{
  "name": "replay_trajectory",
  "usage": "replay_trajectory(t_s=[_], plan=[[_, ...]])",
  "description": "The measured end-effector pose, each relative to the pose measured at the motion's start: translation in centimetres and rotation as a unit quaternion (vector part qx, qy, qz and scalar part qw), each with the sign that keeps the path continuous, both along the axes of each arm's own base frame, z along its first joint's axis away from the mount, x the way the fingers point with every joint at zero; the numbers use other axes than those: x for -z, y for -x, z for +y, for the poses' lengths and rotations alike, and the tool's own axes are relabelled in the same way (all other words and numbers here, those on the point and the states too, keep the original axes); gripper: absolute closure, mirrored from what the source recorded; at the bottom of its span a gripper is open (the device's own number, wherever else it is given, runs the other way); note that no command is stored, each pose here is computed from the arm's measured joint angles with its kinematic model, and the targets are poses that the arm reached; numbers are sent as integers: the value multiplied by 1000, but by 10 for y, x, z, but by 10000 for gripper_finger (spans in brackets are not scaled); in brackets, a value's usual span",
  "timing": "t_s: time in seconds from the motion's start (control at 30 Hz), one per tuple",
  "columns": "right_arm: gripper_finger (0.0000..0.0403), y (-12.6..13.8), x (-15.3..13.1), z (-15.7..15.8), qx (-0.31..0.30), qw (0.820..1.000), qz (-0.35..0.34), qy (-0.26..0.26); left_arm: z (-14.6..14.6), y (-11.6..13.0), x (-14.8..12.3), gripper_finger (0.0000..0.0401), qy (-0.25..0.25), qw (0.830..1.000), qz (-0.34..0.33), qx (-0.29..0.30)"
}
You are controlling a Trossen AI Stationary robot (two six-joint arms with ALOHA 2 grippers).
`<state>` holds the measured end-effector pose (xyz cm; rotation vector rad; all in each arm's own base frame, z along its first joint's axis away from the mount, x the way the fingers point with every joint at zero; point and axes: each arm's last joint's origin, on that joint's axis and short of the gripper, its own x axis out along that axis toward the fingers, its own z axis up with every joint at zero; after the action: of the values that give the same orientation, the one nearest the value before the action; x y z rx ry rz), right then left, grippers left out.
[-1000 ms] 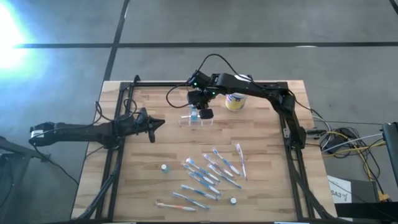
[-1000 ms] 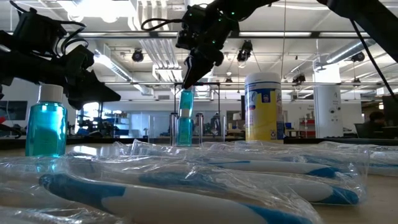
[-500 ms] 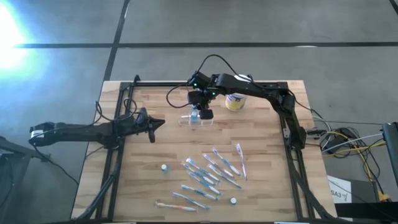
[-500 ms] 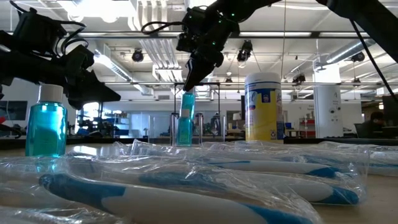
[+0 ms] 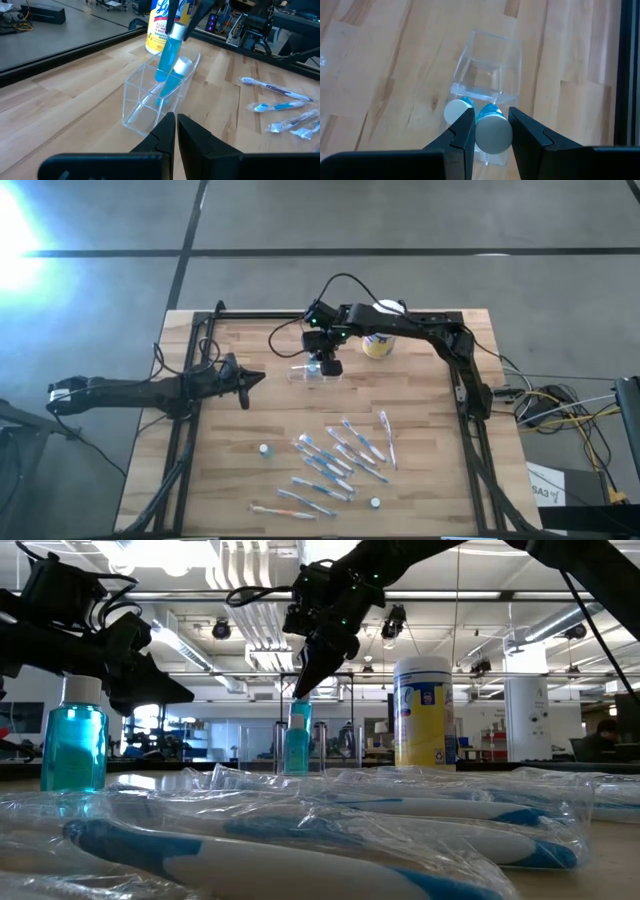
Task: Pick & Place toothbrushing station
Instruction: Put the blue mouthwash into the middle section of the transparent organizer
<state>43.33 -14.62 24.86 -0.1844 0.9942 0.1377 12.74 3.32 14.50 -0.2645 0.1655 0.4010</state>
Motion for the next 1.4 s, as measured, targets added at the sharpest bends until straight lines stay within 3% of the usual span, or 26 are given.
replay_trajectory(t_s=[1.17, 1.4], plan=[[311, -7, 22, -9, -8, 1000, -27, 13, 0, 0, 0, 378, 0, 1000, 0, 0], [267, -13, 30, -11, -7, 999, -31, 9, 0, 0, 0, 378, 0, 1000, 0, 0]])
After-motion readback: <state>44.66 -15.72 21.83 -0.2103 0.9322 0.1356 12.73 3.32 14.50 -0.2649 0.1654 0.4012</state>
